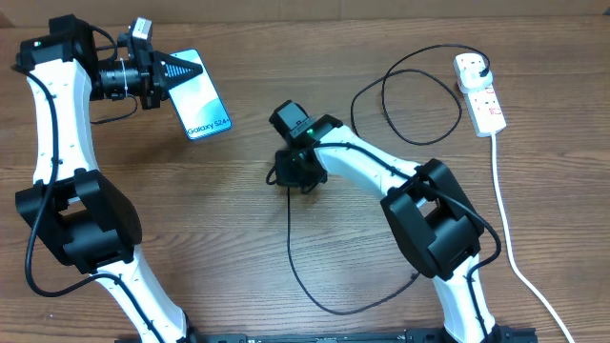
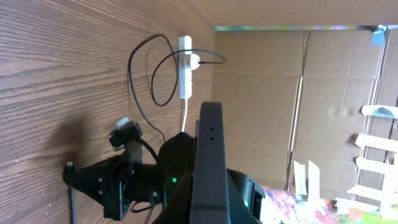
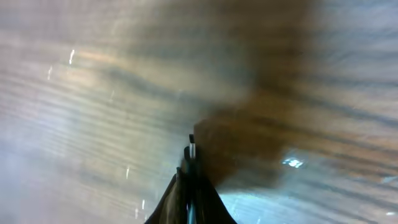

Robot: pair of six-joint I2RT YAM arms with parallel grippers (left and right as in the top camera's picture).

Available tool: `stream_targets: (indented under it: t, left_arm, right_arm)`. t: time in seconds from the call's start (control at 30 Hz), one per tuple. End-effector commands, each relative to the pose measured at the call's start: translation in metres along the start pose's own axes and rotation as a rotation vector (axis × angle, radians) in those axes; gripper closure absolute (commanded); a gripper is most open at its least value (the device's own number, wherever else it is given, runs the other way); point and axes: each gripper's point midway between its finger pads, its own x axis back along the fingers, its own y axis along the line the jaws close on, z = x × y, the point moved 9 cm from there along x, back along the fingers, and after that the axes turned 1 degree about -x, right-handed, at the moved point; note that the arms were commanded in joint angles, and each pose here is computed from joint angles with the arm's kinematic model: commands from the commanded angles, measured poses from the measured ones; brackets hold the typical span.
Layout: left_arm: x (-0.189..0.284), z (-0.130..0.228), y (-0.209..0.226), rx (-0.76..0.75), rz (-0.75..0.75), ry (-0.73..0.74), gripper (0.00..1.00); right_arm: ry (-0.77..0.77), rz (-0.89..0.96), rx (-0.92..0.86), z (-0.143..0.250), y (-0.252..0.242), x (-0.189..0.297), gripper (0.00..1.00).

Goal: Plug charger to phone and switch on socket

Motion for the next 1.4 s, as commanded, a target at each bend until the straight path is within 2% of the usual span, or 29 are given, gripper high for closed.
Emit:
stream_targets:
  t: [0.0,0.13,0.3,0.63,0.77,1.1,1.37]
  left_arm:
    - [0.002,-0.001,-0.006,-0.035,0.027,-0.006,0.96]
    - [0.002,-0.001,-0.006,-0.036,0.027,-0.006,0.96]
    - [0.002,-0.001,-0.006,-0.036,0.027,-0.006,0.96]
    - [-0.001,0.0,-0.009,-0.074,0.051,0.002,0.96]
    - [-0.009,0.002,-0.013,-0.083,0.059,0.022,0.96]
    - [-0.042,0.01,-0.026,-0.13,0.093,0.097,0.96]
    - [-0.051,0.013,-0.034,-0.137,0.148,0.12,0.96]
  right_arm:
    - [0.032,-0.281,0.253,0.007,0.022,0.047,0.96]
    - [0.034,-0.558,0.415,0.015,0.033,0.099,0.96]
    - [0.071,-0.819,0.518,0.025,0.031,0.131,0.96]
    - [0.129,-1.075,0.581,0.038,0.041,0.146,0.96]
    - [0.131,-1.135,0.589,0.038,0.044,0.15,0.96]
    - [0.132,-1.143,0.576,0.034,0.048,0.151,0.96]
    - [0.123,-1.142,0.565,0.028,0.051,0.152,0.96]
